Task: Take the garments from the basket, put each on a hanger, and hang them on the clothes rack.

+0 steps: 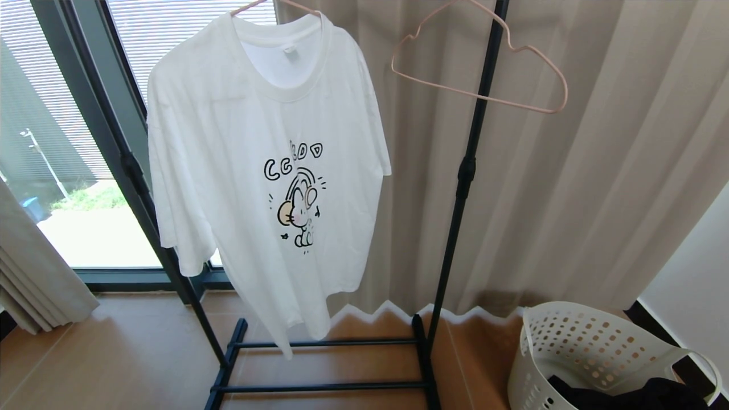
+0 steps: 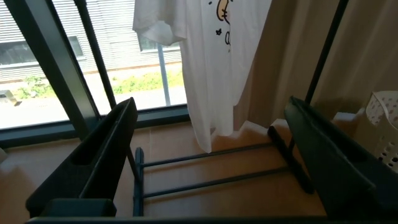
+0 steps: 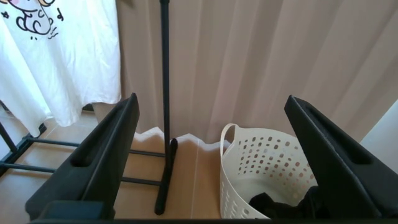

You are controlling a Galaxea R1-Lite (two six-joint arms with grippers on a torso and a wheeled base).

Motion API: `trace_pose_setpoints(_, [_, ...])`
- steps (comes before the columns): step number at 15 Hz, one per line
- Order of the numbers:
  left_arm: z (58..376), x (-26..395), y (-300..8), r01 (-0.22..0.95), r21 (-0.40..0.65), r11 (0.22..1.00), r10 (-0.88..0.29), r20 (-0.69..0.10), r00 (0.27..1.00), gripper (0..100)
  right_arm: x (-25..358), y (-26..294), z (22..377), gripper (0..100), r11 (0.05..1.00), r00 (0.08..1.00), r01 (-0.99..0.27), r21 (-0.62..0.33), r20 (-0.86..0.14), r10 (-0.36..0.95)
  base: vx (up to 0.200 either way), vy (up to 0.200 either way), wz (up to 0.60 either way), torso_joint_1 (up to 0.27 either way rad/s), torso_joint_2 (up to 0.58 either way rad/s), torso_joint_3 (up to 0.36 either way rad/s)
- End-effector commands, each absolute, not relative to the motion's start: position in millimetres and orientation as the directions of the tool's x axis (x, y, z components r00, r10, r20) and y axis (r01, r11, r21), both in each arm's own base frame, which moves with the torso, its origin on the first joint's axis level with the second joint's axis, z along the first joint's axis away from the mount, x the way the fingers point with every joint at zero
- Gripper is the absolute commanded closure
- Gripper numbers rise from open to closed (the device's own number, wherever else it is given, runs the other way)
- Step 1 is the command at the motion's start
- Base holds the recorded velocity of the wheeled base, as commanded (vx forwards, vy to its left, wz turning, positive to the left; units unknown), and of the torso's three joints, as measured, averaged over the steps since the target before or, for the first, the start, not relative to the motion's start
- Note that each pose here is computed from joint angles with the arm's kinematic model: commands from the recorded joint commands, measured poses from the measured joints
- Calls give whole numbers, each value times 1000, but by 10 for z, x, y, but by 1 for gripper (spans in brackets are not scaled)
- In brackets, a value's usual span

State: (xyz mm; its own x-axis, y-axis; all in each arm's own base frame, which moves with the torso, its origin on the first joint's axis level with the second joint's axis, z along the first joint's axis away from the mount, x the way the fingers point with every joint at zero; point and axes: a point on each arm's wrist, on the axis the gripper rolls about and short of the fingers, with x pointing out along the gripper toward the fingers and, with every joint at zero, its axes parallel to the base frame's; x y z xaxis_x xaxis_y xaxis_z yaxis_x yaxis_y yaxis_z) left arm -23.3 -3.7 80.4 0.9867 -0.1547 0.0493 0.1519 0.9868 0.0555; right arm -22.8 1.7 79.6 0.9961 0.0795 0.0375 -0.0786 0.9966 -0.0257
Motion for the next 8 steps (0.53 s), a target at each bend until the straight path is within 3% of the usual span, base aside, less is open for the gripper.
trace_pose_setpoints(1, [805, -232, -37, 152, 55, 987, -154, 48, 987, 0, -228, 17, 796, 0, 997, 996, -79, -24, 38, 80, 0, 0, -600, 2, 2, 2])
trace_pose_setpoints(8, [805, -232, -37, 152, 55, 987, -154, 48, 987, 0, -228, 17, 796, 0, 997, 996, -79, -26, 38, 80, 0, 0, -600, -1, 4, 2])
